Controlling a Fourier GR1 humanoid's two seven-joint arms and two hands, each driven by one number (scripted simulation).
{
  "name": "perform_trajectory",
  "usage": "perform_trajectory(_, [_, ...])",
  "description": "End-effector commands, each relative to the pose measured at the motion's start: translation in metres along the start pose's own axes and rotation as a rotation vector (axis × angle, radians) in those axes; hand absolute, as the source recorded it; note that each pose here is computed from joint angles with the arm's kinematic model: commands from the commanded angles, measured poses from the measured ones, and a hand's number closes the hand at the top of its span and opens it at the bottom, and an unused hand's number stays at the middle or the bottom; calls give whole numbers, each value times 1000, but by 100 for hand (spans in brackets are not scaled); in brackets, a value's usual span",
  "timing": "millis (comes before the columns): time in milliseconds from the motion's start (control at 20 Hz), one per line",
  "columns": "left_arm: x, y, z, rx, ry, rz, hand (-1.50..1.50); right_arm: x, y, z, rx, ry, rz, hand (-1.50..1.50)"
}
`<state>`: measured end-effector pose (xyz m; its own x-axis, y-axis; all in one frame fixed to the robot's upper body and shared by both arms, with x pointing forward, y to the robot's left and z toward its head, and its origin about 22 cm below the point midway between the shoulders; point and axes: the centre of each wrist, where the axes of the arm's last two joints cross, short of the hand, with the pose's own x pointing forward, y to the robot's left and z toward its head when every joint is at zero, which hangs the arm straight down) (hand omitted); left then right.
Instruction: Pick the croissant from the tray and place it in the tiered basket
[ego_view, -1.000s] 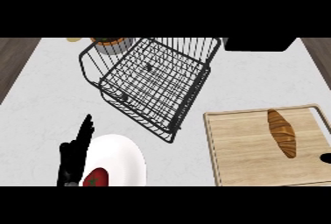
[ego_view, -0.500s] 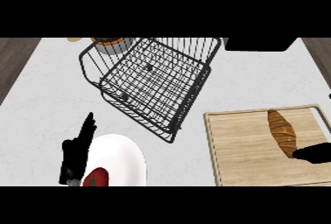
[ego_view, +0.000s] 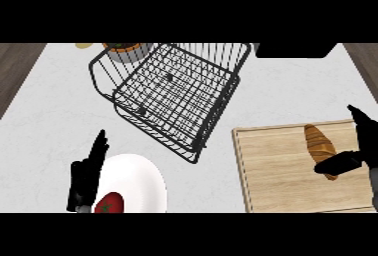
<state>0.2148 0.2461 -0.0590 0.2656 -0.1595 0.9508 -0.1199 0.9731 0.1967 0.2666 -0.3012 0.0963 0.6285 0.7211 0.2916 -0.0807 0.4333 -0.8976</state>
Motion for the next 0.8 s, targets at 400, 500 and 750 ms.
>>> perform_trajectory(400, [-17,17,6,11,5,-6,0,10,38,-9,140,138,167,-150])
perform_trajectory(500, [2,-2,17,-1,6,10,0,7,16,-25,144,134,133,-150])
perform_trajectory(750, [-11,8,-1,-7,-1,-2,0,29,25,-26,161,137,143,-150])
